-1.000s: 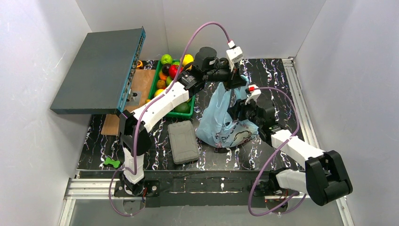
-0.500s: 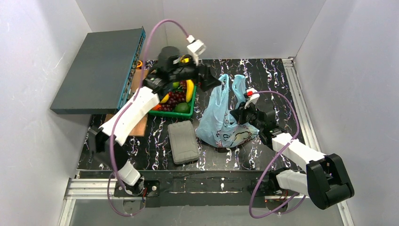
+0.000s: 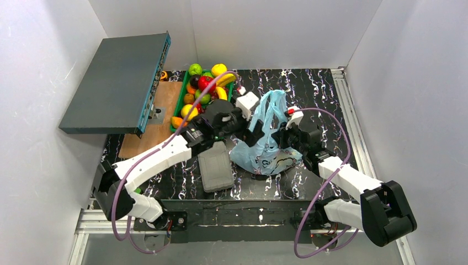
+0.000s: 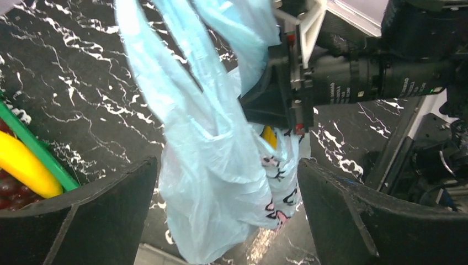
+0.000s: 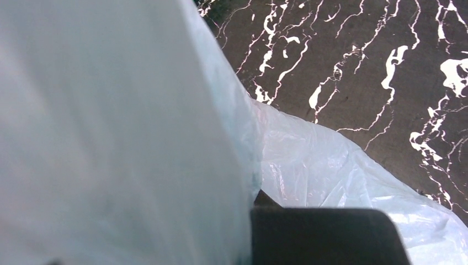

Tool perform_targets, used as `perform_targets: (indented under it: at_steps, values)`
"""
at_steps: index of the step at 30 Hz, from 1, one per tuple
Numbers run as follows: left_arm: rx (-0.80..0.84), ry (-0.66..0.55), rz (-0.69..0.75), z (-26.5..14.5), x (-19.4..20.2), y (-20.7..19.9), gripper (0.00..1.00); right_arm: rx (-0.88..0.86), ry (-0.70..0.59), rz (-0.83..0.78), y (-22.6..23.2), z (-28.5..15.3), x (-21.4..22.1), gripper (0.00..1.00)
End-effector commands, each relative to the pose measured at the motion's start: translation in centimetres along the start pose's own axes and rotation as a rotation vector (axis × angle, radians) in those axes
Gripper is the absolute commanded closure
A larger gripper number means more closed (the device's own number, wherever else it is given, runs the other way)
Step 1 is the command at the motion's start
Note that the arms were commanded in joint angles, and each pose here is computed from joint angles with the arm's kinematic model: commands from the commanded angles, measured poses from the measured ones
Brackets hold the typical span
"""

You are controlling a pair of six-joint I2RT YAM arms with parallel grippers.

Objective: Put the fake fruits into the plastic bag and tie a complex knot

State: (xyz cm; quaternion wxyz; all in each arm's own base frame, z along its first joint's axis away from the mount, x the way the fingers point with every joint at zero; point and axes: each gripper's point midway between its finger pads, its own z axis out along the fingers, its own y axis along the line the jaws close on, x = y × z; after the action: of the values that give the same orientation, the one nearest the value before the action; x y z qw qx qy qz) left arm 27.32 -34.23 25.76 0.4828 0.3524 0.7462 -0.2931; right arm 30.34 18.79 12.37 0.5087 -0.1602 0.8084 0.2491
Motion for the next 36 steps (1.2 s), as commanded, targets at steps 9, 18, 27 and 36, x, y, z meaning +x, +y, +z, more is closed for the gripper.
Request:
perform_targets:
  at_steps: [9, 18, 27, 36]
  values:
    - [-0.409, -0.079, 0.053, 4.5, -3.7, 1.6, 0.02, 0.125, -0.055, -0.001, -1.1, -0.2, -2.4, 0.99]
    - [-0.479, -0.004, 0.094, 7.2, -1.0, 2.2, 0.03, 0.156, -0.064, 0.009, -1.4, -0.3, -2.7, 0.99]
    - [-0.303, -0.012, 0.027, 7.0, -0.7, 2.2, 0.60, 0.112, -0.051, -0.027, -0.7, -0.5, -2.2, 0.99]
    - [0.067, -0.010, 0.032, 3.2, 1.3, 0.3, 1.00, 0.066, -0.017, -0.096, 0.2, -1.8, -2.6, 0.82]
